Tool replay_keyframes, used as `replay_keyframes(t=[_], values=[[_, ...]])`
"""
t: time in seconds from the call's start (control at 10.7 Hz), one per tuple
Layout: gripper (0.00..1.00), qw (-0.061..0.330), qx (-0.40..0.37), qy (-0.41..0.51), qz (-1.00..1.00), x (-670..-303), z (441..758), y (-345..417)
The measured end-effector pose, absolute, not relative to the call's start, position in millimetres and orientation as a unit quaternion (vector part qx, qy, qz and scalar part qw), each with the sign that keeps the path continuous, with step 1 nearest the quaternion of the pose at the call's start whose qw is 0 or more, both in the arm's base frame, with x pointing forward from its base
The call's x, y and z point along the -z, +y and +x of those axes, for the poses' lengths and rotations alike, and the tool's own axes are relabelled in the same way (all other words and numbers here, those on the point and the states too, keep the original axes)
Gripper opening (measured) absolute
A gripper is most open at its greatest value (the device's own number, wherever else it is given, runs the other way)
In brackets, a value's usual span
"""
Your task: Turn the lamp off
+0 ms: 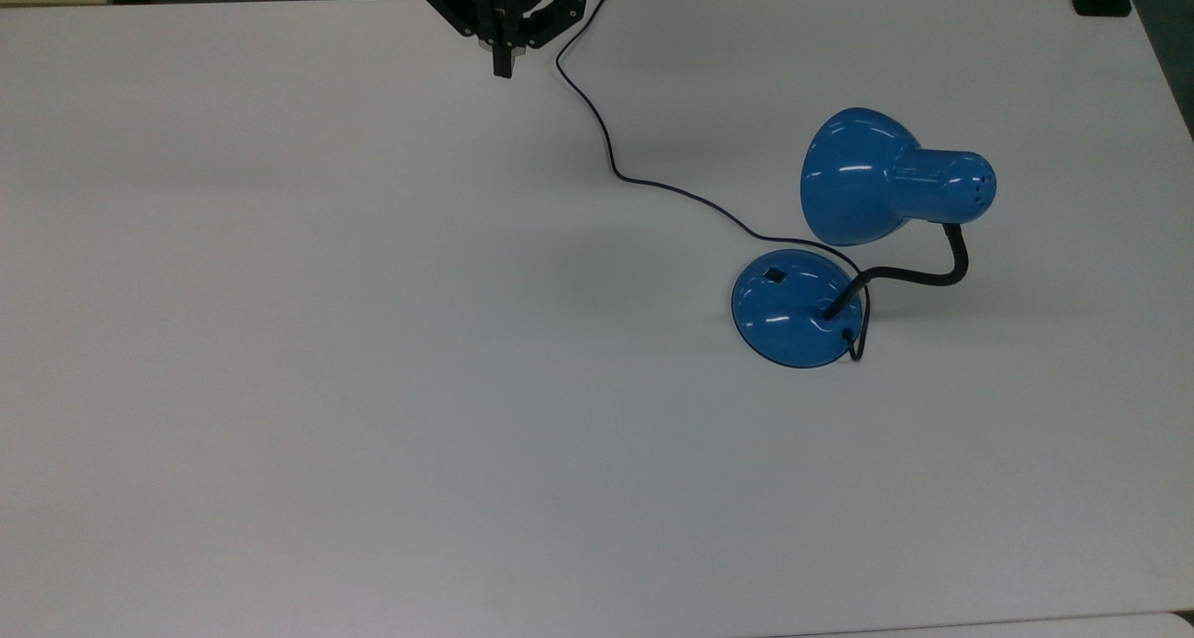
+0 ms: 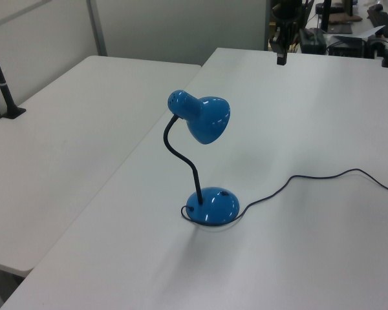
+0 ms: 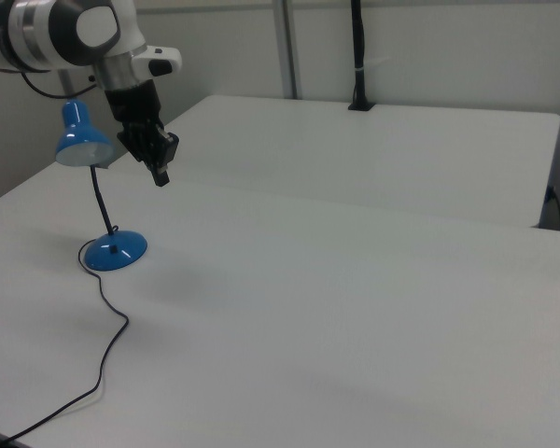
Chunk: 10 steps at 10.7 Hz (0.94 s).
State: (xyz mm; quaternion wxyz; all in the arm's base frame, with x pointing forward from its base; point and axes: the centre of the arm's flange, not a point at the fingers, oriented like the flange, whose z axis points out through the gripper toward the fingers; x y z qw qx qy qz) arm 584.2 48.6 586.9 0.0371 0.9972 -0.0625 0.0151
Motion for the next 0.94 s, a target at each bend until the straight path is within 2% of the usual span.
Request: replay_keyframes(t=[0.19,0.38,0.47,0.94], values=[[0.01,0.040,-0.015,-0.062,0.997,-586.5,584.1,51.3],[0.06,0.041,-0.015,-0.061,0.997,-586.5,584.0,53.1],[0.15,0.041,-0.015,-0.061,0.997,-586.5,584.0,53.1],[0.90,0.042,-0.010,-0.060,0.997,-585.4,582.8,52.4]])
